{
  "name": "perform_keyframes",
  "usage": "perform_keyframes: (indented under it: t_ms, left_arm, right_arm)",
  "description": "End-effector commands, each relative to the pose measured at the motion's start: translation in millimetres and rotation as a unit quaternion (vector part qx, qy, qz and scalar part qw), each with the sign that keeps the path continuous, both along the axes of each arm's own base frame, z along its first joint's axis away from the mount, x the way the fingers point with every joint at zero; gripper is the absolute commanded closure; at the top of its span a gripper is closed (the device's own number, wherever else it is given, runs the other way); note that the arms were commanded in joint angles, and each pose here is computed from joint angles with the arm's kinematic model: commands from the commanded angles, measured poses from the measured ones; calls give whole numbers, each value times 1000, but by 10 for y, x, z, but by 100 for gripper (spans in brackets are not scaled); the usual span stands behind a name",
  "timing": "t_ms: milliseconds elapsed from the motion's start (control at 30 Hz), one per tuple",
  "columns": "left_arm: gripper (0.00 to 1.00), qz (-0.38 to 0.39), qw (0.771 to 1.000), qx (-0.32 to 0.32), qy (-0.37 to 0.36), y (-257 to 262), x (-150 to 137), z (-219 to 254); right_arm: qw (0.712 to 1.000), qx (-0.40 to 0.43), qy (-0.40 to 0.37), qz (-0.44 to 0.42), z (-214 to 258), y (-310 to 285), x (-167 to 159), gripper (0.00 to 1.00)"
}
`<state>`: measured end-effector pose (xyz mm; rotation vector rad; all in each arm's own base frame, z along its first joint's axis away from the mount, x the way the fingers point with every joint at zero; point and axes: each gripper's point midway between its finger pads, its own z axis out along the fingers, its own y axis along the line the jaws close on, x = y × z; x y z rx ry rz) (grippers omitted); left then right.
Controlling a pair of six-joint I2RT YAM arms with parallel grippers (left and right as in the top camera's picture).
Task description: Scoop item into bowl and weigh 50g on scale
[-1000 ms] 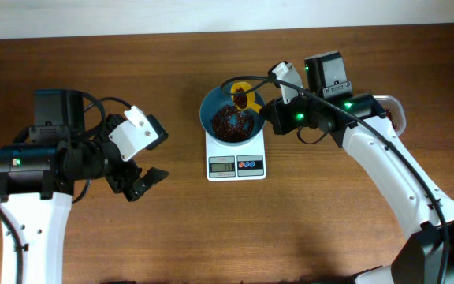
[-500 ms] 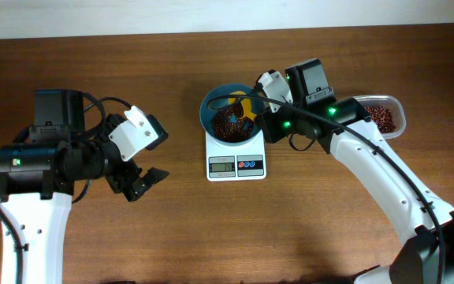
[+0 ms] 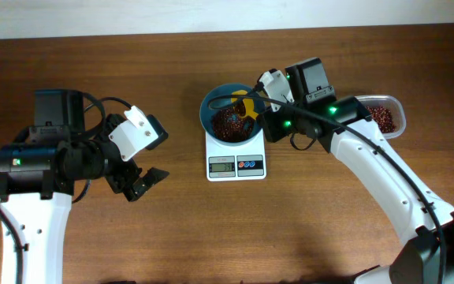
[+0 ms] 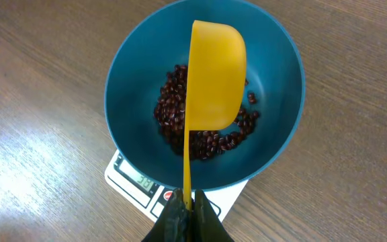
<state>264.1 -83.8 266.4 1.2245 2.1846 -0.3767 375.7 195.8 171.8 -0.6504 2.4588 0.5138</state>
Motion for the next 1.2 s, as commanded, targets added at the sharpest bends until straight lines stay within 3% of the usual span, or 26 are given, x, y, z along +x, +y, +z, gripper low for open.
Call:
perform_keyframes:
  t_ms: [0, 1167]
  left_arm:
    - [1, -6, 1000, -6, -7, -13, -1, 42]
    - [1, -6, 1000, -6, -7, -13, -1, 42]
  right_arm:
    - [1000, 12, -22, 9, 196, 52, 15, 96]
    - [1000, -11, -20, -3, 202, -10, 11, 96]
